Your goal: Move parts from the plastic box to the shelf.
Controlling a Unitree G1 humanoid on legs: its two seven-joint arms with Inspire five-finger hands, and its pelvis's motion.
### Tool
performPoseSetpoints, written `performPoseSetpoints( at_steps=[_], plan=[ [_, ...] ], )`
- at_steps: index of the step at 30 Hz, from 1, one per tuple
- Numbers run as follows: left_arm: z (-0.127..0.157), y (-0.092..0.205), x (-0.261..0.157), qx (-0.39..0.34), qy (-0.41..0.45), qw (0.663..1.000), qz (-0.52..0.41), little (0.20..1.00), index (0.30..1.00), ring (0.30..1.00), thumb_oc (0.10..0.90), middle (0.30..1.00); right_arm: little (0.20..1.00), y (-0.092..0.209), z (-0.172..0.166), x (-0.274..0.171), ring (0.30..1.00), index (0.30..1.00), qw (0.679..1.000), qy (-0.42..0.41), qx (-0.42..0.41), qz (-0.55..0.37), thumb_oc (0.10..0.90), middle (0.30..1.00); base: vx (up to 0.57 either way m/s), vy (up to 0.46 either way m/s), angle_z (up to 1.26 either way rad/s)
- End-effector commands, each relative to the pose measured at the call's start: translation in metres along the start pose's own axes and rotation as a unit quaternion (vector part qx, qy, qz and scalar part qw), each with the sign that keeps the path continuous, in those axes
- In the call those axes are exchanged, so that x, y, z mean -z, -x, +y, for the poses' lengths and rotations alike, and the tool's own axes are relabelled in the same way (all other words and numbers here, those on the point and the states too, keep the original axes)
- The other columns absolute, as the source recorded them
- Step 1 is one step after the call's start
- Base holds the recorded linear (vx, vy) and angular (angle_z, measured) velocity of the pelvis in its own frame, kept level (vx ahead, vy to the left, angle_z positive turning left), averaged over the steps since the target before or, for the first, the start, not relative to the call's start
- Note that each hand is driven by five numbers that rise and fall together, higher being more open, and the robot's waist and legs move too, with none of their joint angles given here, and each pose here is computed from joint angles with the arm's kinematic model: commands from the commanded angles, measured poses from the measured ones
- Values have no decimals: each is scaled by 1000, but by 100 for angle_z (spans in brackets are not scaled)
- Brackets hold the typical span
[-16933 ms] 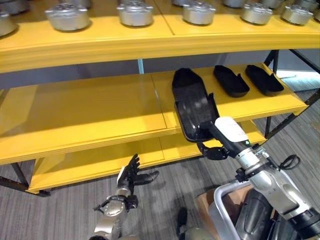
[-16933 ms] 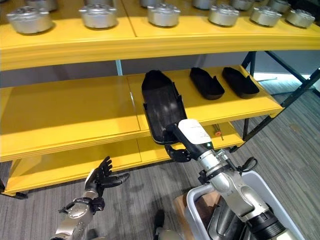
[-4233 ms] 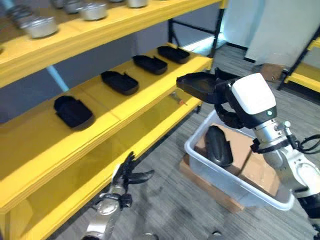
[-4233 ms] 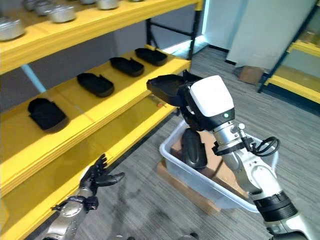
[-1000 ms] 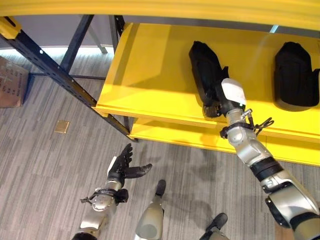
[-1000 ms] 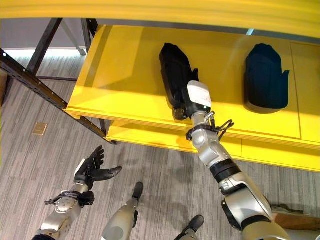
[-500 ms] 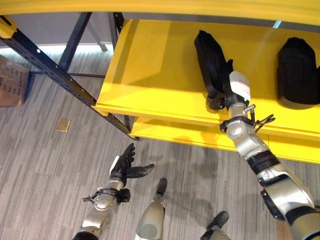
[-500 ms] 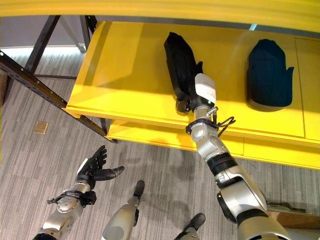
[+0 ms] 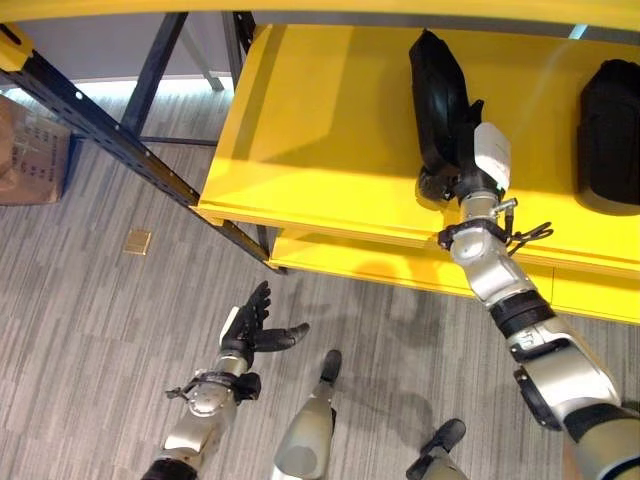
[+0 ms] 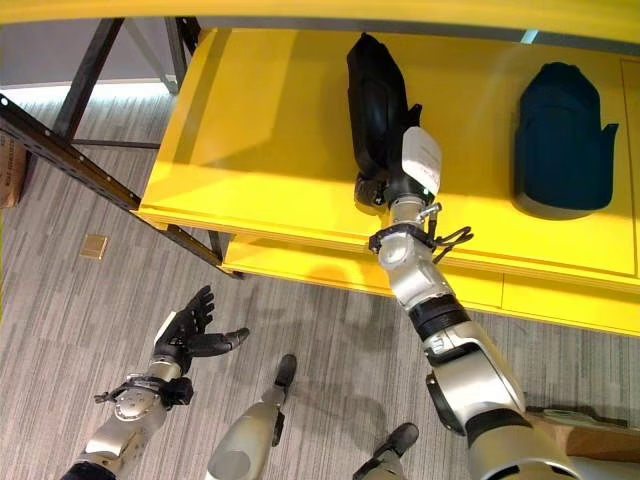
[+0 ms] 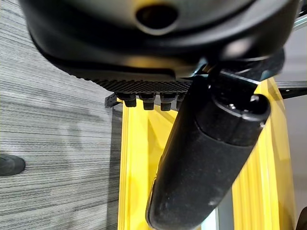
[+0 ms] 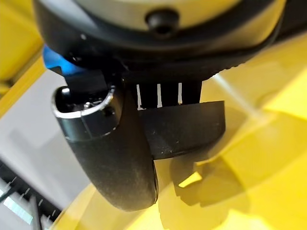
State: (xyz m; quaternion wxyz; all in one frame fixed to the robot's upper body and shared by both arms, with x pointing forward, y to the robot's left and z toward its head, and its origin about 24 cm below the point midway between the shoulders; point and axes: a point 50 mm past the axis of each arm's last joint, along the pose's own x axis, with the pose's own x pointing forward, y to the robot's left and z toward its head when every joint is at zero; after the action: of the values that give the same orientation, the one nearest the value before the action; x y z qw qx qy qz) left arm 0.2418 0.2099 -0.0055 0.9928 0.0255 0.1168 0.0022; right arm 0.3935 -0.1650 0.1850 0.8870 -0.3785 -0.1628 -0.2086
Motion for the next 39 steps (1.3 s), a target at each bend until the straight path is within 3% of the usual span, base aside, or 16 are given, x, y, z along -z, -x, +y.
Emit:
performPoseSetpoints(
  at_steps=[1,15,22,24,25,26,29,39],
  plan=[
    [0,-2,-36,13,-9,996,-91,1000,1000,1000,900,1000,300,-26,-33,-45,300,300,992,-43,87,-77,400,300,0,0,0],
    [-4,-3,-36,12,-14,996,-92,1000,1000,1000,900,1000,300,-11,-15,-36,300,300,990,-101,87,-40,400,300,0,0,0],
    [-4,-2,-35,11,-18,996,-90,1000,1000,1000,900,1000,300,-7,-12,-36,300,300,992,-92,74,-48,400,300,0,0,0],
    [-3,-2,-35,11,-19,996,-91,1000,1000,1000,900,1000,627,-7,-11,-38,627,627,992,-94,68,-53,633,627,0,0,0],
    [-3,-3,-35,10,-20,996,-90,1000,1000,1000,900,1000,728,-6,-10,-40,728,728,992,-91,59,-60,706,728,0,0,0],
    [-2,-2,-34,8,-22,996,-88,1000,1000,1000,900,1000,1000,-5,-9,-43,1000,1000,993,-82,49,-73,900,1000,0,0,0],
    [1,-2,-33,3,-22,996,-87,1000,1000,1000,900,1000,1000,-5,-10,-50,1000,1000,992,-63,28,-103,900,1000,0,0,0],
    [10,0,-27,-26,-18,997,-74,1000,1000,1000,900,1000,1000,6,-24,-85,1000,1000,976,-112,18,-187,900,1000,-1,-2,-4]
  ],
)
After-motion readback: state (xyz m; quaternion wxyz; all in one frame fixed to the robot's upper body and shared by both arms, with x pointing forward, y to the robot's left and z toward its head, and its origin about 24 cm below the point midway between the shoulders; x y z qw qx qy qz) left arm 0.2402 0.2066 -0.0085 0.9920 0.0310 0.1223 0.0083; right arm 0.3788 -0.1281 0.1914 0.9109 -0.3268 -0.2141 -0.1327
